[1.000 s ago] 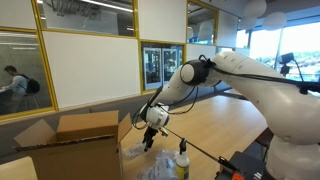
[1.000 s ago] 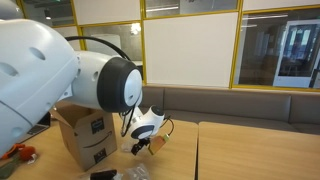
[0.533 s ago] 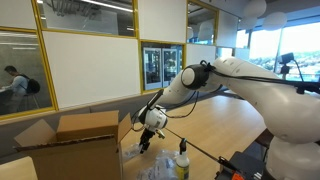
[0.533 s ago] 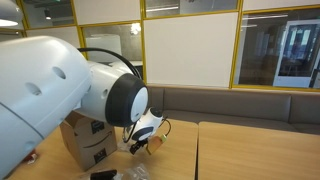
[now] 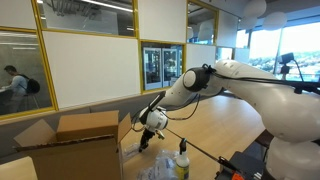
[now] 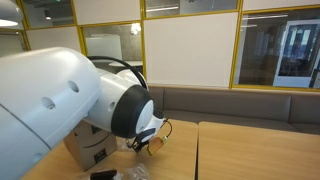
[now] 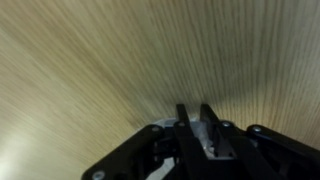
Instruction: Pick up the plastics and put them in the box
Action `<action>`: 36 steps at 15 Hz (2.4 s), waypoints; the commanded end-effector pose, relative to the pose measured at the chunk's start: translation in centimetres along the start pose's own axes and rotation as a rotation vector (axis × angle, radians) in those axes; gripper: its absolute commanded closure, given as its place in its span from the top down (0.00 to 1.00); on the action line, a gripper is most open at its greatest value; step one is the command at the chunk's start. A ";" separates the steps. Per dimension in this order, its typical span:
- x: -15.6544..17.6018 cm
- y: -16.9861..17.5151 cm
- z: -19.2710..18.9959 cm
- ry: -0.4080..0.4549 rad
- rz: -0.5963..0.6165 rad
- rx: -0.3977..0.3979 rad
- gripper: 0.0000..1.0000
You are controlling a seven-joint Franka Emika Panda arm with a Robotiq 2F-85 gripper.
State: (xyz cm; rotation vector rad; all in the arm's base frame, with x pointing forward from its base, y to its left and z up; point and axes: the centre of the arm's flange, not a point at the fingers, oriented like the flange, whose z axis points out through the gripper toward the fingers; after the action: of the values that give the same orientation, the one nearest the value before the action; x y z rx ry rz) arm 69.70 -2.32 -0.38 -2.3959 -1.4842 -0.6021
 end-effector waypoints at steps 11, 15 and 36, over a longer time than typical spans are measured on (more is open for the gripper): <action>-1.6 -1.9 -14.0 -0.078 0.209 -0.198 0.07; 1.2 -2.8 -20.7 -0.093 0.244 -0.286 0.07; 24.3 -9.9 -35.2 -0.056 0.075 -0.479 0.07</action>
State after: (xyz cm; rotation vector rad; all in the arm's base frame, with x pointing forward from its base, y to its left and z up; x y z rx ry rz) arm 62.65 3.10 40.45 -2.8527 -1.3452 -0.9635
